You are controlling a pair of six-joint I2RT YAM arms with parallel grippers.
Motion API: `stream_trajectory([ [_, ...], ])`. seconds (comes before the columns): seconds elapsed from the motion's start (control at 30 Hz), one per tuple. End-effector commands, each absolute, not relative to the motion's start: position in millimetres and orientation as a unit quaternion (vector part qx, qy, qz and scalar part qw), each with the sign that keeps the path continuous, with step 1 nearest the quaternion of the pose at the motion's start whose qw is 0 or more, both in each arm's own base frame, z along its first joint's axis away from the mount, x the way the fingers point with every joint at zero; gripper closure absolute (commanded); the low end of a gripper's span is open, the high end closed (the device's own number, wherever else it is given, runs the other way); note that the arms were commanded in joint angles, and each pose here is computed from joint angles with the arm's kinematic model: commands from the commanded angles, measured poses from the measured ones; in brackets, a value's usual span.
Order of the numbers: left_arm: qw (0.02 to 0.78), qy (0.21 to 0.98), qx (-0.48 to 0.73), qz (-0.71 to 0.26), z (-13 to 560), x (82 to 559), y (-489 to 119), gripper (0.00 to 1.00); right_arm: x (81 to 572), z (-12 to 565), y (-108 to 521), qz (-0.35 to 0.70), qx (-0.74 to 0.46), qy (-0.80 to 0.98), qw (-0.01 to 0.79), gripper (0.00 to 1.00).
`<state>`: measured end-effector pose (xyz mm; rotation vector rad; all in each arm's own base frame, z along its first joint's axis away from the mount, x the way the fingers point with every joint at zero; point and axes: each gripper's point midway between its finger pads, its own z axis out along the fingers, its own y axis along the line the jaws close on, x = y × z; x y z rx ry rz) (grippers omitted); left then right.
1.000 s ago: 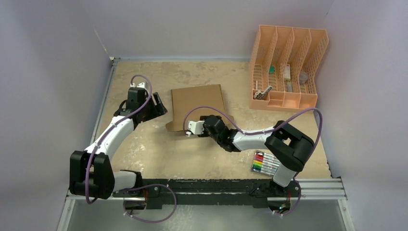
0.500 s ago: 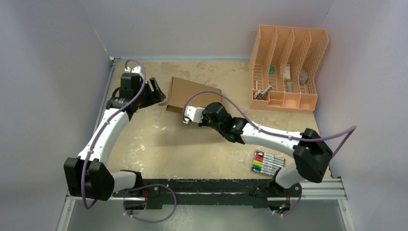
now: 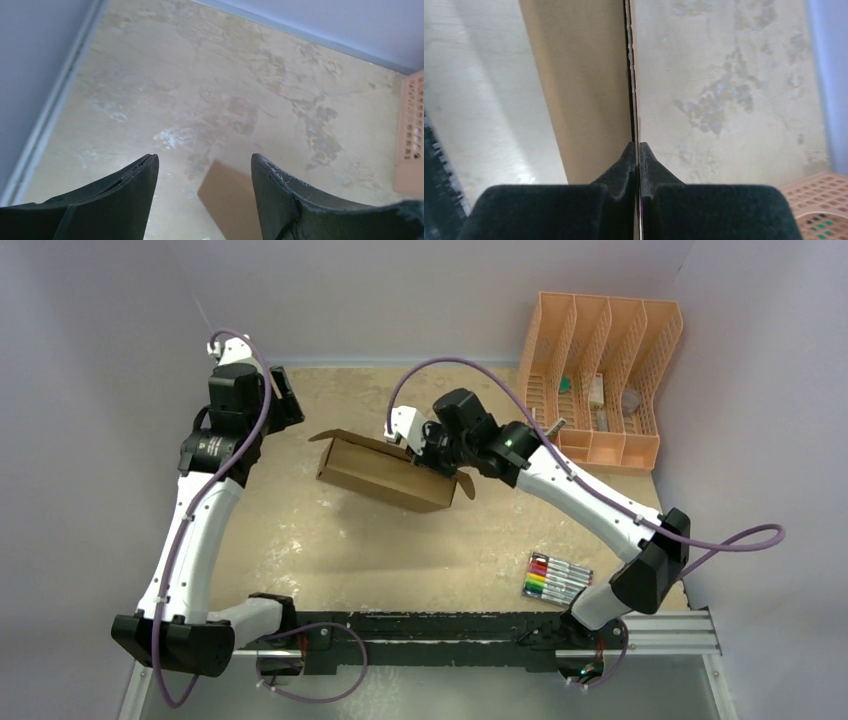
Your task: Fold the paper box
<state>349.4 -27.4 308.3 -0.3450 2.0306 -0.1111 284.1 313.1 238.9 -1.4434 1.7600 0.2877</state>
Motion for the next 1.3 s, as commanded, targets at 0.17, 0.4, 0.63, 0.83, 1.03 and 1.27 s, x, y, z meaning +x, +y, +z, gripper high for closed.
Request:
stream_trajectory([
  [0.17,0.533,0.834,-0.141,-0.003,326,347,-9,0.32,252,234,304,0.235,-0.564,0.745,0.268,1.00],
  [0.4,0.510,0.856,-0.066,-0.049,312,344,-35,0.32,271,213,295,0.187,-0.562,0.768,0.244,0.99],
  [0.63,0.511,0.857,-0.018,-0.063,324,346,-45,0.32,295,216,292,0.140,-0.552,0.781,0.255,0.81],
  [0.83,0.508,0.858,0.010,-0.076,325,346,-53,0.31,315,221,297,0.111,-0.547,0.783,0.275,0.65],
  [1.03,0.496,0.865,0.036,-0.064,315,345,-53,0.30,322,240,296,0.104,-0.526,0.789,0.299,0.45],
  [1.27,0.473,0.874,0.083,-0.070,303,345,-62,0.29,307,265,283,0.115,-0.463,0.818,0.320,0.23],
])
